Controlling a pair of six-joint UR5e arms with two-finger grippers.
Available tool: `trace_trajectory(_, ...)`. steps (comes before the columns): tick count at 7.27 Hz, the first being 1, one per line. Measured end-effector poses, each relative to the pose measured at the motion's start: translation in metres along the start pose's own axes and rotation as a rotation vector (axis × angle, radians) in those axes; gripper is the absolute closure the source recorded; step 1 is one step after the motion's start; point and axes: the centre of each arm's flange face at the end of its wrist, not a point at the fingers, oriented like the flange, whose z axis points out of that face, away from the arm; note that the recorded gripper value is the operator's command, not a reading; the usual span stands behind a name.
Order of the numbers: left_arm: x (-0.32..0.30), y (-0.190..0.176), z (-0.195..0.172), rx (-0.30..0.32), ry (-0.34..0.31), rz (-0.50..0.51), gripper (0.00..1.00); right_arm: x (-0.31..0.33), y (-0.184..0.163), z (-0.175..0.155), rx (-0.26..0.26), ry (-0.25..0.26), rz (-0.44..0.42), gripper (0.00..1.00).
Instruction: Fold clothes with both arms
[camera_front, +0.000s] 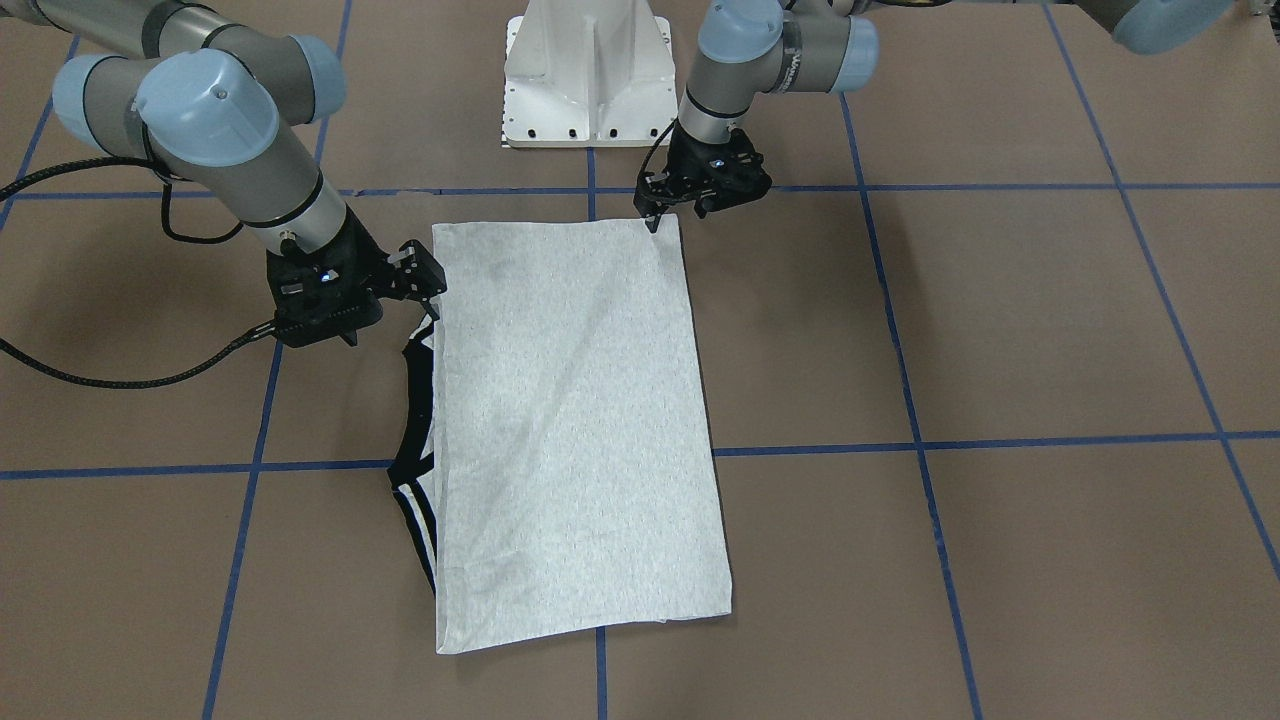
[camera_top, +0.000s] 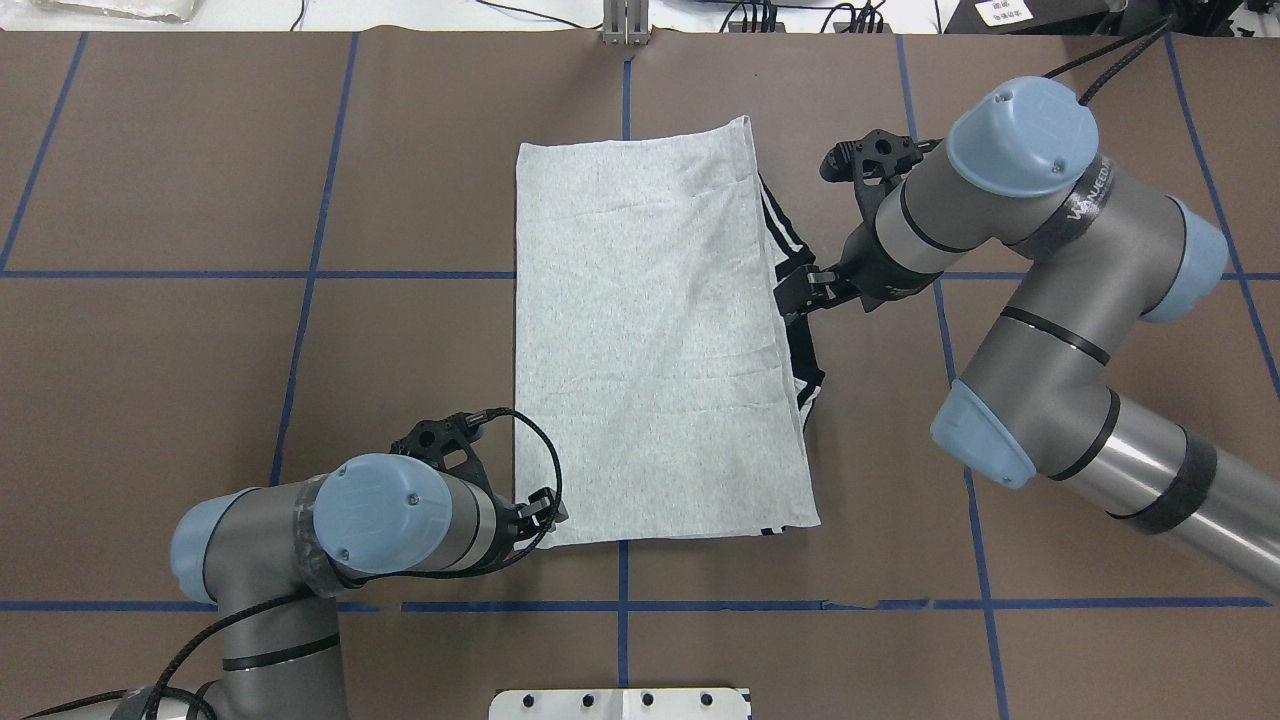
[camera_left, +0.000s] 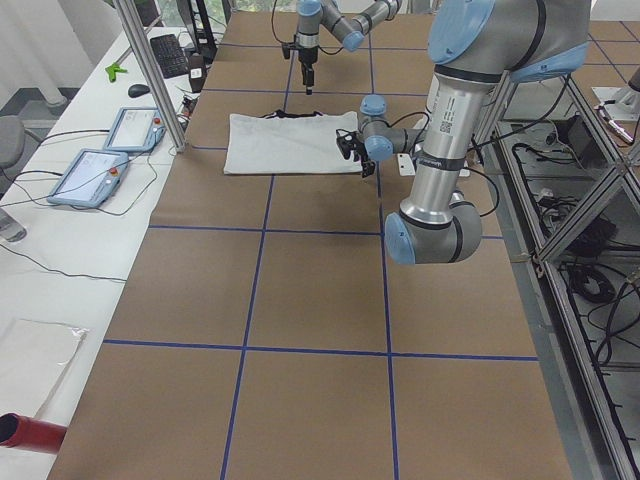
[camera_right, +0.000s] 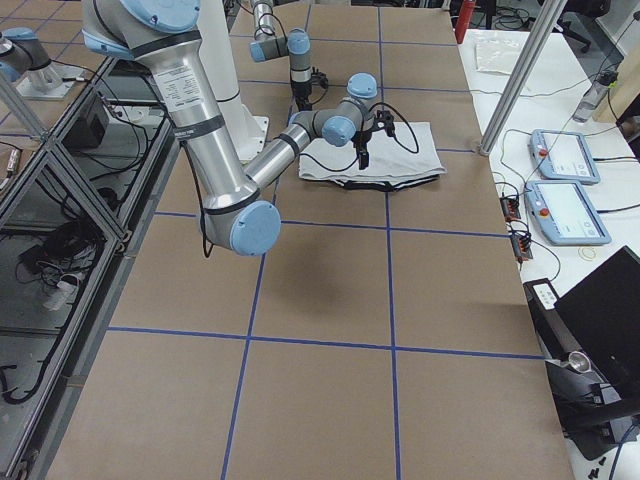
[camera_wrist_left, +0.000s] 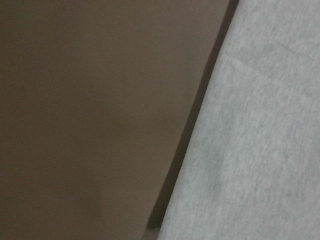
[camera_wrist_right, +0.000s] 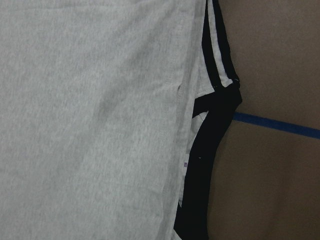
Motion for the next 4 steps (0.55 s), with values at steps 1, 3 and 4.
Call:
trace_trajectory(1, 0.0027, 0.0009, -0.0001, -0.001, 0.003, 0.001, 0.41, 0.0003, -0.0005, 0.0, 0.0, 0.001, 0.001, 0.0)
trace_trajectory(3, 0.0077, 0.0025, -0.0005, -0.002, 0.008, 0.005, 0.41, 0.0019, -0.0017, -0.0007, 0.001, 0.003, 0.004, 0.0)
trace_trajectory(4, 0.01, 0.0031, 0.0004, -0.003, 0.008, 0.007, 0.41, 0.003, -0.0021, -0.001, 0.002, 0.004, 0.005, 0.0)
